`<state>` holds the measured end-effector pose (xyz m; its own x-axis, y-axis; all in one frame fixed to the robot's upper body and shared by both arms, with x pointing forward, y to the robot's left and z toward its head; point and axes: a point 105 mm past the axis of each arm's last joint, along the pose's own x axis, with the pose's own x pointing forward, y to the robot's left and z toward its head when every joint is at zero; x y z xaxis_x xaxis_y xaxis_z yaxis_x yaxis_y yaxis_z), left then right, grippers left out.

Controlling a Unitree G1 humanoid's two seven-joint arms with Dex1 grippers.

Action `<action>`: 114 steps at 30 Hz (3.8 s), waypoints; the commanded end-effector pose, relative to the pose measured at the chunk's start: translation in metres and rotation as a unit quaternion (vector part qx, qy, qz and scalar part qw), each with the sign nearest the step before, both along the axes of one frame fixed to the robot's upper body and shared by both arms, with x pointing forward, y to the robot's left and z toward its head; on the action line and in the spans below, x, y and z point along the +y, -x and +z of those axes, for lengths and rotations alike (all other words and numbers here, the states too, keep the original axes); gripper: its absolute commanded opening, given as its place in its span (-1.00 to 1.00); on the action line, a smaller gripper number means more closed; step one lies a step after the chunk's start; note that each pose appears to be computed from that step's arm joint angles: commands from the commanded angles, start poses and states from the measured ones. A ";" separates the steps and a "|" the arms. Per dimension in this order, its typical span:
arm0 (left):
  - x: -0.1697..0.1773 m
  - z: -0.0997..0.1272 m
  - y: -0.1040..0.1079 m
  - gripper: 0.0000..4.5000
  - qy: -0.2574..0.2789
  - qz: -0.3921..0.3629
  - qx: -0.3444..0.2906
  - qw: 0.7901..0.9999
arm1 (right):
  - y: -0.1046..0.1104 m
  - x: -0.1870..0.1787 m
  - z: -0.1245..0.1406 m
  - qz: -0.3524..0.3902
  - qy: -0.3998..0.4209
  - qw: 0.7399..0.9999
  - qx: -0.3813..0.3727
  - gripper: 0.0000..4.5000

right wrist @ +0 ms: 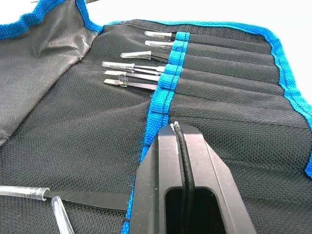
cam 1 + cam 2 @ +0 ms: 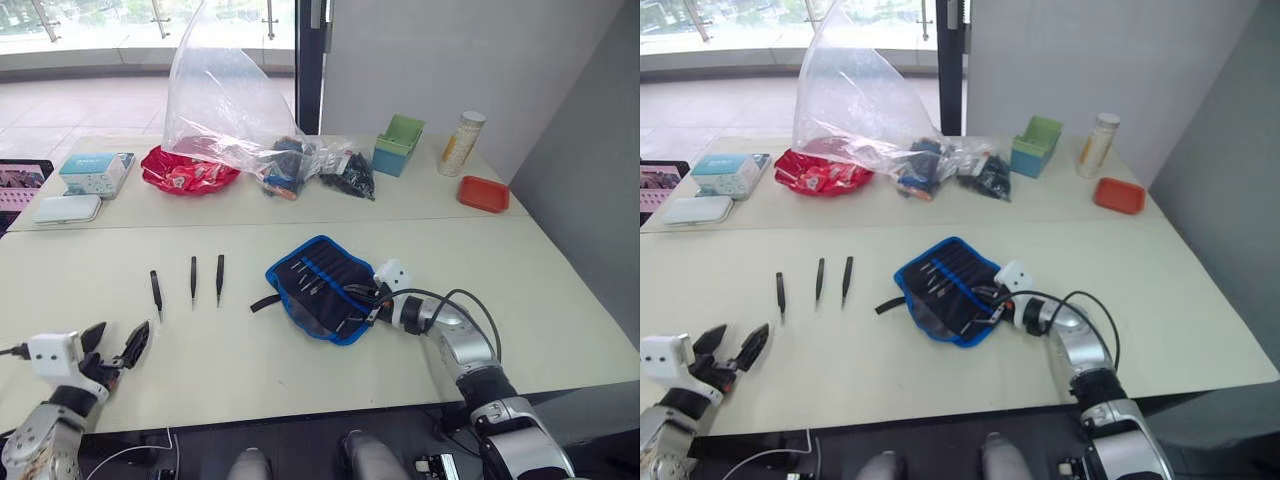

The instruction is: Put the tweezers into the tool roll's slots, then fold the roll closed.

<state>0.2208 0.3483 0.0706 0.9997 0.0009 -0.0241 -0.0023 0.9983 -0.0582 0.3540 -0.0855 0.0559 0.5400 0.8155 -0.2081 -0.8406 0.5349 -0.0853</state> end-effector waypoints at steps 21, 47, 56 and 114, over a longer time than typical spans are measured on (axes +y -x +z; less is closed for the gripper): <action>-0.021 0.007 -0.040 0.99 0.003 -0.022 0.003 1.000 | 0.030 -0.001 -0.055 0.011 0.048 0.995 0.089 -1.00; -0.044 -0.018 -0.044 0.21 -0.049 0.069 0.190 0.978 | 0.040 0.004 -0.058 0.014 0.046 0.994 0.096 -1.00; -0.026 0.000 -0.044 -0.99 -0.054 0.099 0.140 0.984 | 0.040 0.003 -0.059 0.016 0.049 0.994 0.097 -1.00; -0.272 0.050 -0.081 -0.99 -0.184 -0.477 0.204 0.835 | 0.055 -0.036 -0.043 -0.047 0.046 0.995 0.075 -1.00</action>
